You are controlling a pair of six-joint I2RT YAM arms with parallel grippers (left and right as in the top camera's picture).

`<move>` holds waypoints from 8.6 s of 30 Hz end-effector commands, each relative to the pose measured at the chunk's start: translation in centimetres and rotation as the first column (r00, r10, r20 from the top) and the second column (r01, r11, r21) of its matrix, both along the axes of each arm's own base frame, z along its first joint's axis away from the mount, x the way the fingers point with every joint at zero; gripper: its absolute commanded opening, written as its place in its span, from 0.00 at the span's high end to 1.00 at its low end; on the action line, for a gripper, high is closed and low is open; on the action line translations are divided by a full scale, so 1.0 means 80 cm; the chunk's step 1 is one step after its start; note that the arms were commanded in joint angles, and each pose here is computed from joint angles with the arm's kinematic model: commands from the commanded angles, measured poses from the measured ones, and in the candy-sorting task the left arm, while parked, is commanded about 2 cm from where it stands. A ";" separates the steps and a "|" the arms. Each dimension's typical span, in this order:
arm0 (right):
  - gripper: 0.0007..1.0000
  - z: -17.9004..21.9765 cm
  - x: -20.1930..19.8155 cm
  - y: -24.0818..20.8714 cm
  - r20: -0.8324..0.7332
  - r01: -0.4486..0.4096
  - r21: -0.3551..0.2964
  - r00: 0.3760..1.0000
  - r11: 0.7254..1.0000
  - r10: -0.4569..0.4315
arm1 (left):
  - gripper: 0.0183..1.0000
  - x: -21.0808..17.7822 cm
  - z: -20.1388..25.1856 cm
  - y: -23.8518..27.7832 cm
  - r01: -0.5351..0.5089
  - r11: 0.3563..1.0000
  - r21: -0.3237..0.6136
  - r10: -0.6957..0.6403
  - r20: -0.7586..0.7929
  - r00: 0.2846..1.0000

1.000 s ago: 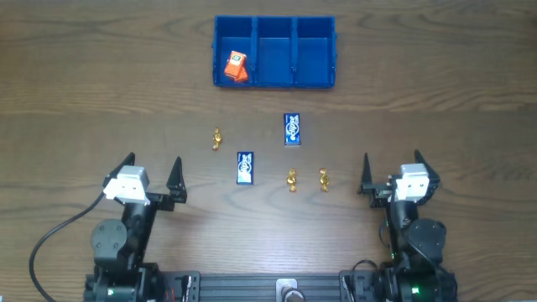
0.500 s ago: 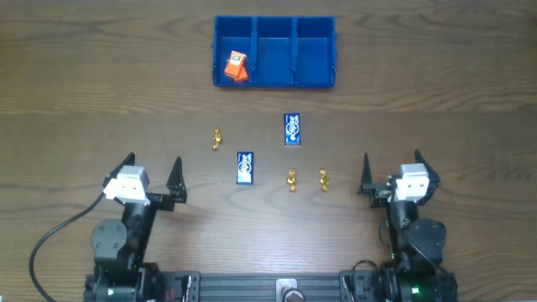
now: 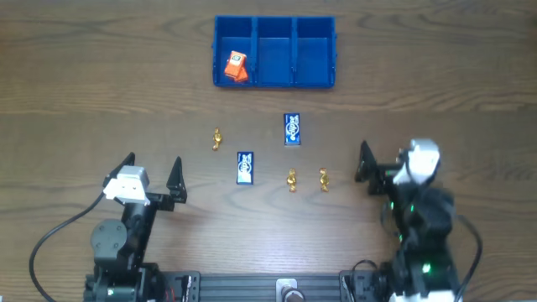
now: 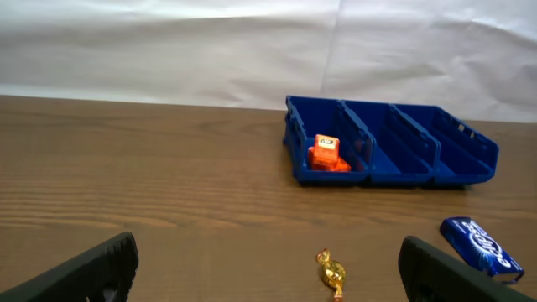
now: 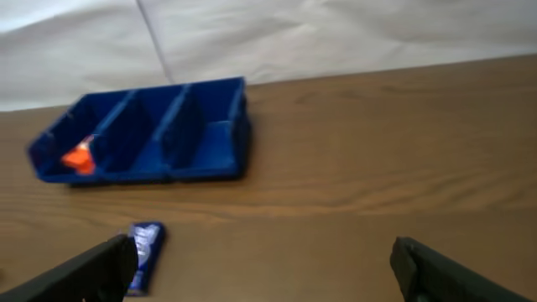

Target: Sort Candies Into Trays

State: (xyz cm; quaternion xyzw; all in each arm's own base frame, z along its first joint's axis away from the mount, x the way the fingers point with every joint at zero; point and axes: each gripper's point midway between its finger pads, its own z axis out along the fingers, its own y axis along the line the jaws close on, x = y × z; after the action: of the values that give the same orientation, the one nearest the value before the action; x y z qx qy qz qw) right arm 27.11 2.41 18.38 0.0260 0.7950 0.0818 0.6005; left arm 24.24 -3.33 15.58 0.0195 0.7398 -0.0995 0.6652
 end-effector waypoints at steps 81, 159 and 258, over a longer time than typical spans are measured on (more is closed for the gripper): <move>0.81 -0.055 0.128 0.330 -0.733 -0.126 -0.160 0.679 0.979 -0.032 | 0.00 -0.001 -0.020 -0.003 0.017 1.000 0.020 -0.016 -0.044 0.999; 0.13 -0.210 0.133 0.207 -0.875 -0.067 -0.119 0.479 0.991 -0.073 | 0.00 -0.001 -0.020 -0.003 0.017 1.000 0.020 -0.016 -0.043 0.999; 0.33 -0.053 0.340 0.280 -0.598 -0.061 -0.101 0.802 0.993 -0.012 | 0.00 -0.001 -0.020 -0.003 0.017 1.000 0.020 -0.016 -0.044 0.999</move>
State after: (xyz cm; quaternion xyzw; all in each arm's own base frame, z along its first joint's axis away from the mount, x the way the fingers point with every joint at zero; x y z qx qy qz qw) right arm 54.62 23.48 13.10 0.0153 0.9505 0.0258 0.3094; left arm 24.22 -3.33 15.61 0.0260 0.7397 -0.0937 0.6659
